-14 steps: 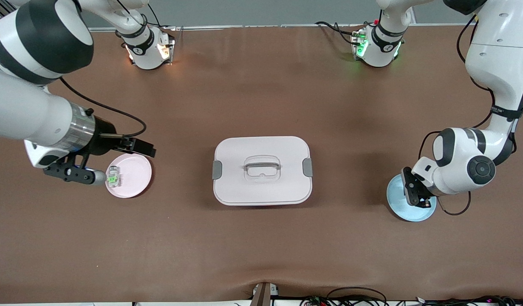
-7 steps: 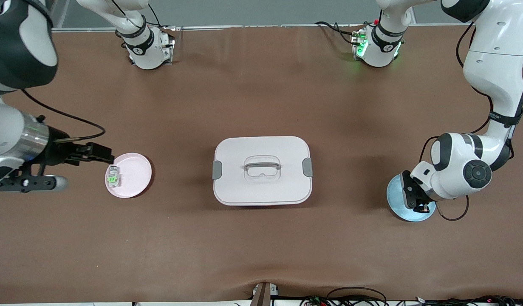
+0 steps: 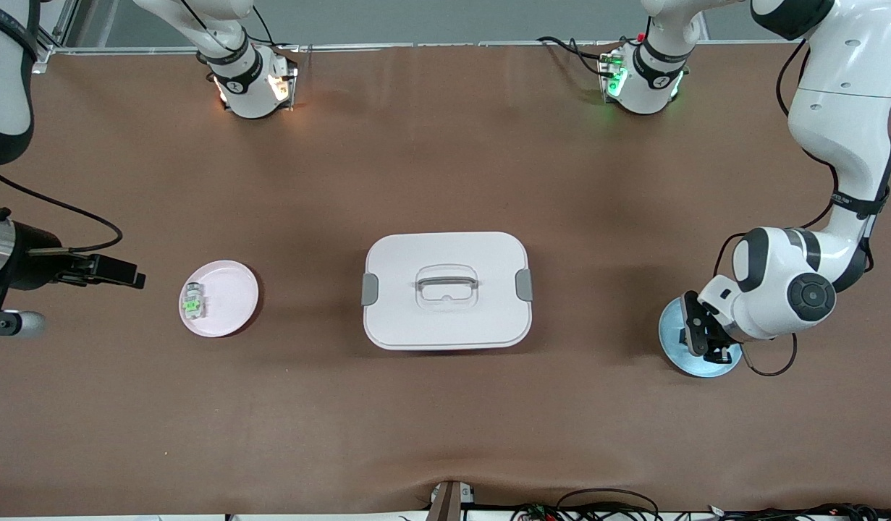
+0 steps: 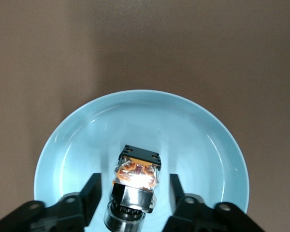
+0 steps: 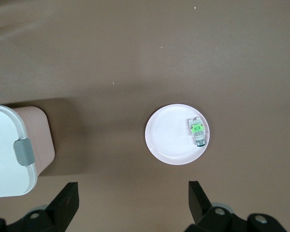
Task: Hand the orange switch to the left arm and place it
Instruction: 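Lower the switch onto the blue plate and open the left gripper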
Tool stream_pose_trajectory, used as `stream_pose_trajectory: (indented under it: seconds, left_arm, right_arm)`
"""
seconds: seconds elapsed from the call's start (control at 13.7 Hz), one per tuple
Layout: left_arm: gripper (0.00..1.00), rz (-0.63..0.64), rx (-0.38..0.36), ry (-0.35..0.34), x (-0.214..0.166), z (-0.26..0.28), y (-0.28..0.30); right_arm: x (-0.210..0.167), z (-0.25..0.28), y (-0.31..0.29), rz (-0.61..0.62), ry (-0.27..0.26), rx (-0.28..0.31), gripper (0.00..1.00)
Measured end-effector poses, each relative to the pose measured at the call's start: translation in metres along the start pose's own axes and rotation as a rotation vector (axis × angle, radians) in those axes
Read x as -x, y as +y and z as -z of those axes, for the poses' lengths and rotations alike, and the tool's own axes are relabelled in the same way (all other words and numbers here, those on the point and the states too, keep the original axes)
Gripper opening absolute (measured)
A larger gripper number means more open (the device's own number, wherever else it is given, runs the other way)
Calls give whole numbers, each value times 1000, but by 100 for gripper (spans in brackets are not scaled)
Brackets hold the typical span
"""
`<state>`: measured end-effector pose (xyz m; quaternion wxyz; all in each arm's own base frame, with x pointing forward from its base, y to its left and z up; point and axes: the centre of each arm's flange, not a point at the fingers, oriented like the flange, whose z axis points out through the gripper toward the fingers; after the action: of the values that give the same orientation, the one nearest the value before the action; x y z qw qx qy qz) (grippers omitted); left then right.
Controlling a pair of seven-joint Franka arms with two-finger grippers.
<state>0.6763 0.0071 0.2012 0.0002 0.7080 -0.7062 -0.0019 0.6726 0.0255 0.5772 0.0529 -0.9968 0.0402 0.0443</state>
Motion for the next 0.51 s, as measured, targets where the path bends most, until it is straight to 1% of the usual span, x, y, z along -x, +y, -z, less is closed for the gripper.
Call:
stream_pose_trajectory:
  seconds: [0.07,0.15,0.29,0.37,0.51]
  left_arm:
    - [66,0,-1,0,0,0,0]
    - [71,0,-2,0,0,1,-1]
    - [92,3,-11,0,1,5,-4]
    - [99,13,-18,0,2,8,-6]
    - [100,88,-24,8,4,19,-10]
  right_arm:
    - [0,0,2,-3,0,3,100]
    - [-1,-1,5,-8,-1,11,100]
    - [-1,-8,13,-19,-19,27,100]
    - [-2,-12,17,-25,-29,35,100]
    - [-2,-16,23,-34,-43,40,100]
